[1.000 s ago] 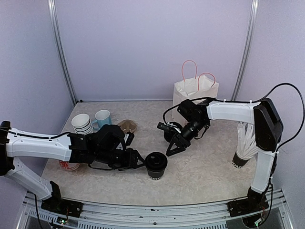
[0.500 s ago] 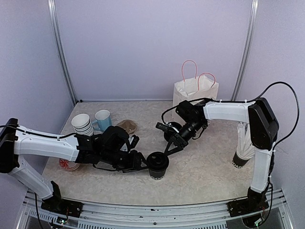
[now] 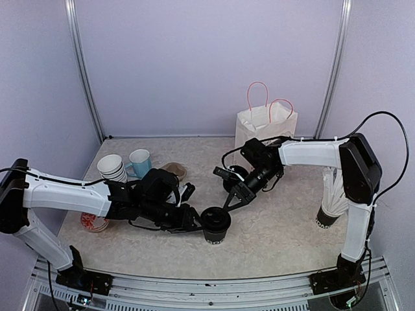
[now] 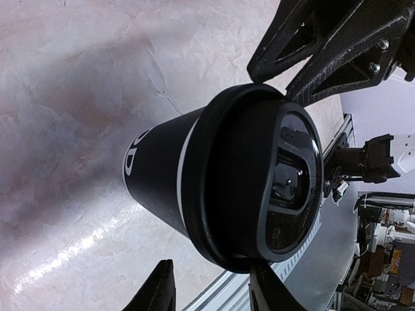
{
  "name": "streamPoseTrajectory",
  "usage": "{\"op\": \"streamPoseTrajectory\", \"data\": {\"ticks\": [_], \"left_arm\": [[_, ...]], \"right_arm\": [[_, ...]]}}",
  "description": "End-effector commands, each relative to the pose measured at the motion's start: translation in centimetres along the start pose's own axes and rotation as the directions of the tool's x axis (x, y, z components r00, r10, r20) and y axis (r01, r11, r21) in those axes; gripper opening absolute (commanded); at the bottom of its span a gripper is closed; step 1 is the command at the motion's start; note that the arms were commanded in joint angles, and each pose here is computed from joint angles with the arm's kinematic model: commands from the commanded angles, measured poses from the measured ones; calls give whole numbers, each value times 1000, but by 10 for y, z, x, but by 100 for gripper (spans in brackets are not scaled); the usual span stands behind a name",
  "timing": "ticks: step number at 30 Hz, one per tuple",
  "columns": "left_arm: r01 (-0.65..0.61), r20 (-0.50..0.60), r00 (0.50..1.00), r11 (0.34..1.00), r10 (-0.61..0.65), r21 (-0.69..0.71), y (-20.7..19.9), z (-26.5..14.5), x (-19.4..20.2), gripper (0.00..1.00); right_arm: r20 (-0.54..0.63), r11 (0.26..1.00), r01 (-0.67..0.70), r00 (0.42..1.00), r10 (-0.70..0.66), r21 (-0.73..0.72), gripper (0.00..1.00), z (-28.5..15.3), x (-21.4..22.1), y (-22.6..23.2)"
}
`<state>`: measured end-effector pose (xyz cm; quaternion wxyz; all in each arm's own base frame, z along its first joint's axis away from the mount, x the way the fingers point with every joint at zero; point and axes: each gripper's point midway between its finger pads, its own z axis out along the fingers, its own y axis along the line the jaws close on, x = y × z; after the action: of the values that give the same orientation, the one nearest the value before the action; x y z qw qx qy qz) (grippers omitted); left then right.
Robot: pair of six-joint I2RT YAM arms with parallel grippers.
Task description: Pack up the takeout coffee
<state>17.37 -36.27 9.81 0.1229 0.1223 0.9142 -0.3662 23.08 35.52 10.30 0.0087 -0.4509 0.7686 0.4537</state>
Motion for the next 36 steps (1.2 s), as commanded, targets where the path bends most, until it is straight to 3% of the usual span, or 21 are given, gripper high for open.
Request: {"op": "streamPoseTrajectory", "data": {"ticks": [1, 9, 18, 26, 36], "left_arm": [[10, -98, 994, 905, -57, -424, 120, 11, 43, 38], [-44, 51, 996, 911, 71, -410, 84, -9, -20, 40], [-107, 169, 970, 930, 176, -353, 36, -26, -72, 42], [-172, 199, 953, 949, 228, -264, 5, -22, -85, 44], [-221, 145, 957, 957, 250, -186, -14, -5, -68, 43]], "right_arm": [[-235, 978, -82, 964, 127, 191, 24, 34, 70, -48], [-145, 987, 34, 989, -10, 160, 30, 6, 42, -11], [-93, 993, 99, 991, -93, 58, 38, -2, 44, 21], [-107, 992, 127, 986, -127, -2, 38, 7, 48, 35], [-109, 989, 147, 984, -143, 25, 38, 7, 52, 31]]}}
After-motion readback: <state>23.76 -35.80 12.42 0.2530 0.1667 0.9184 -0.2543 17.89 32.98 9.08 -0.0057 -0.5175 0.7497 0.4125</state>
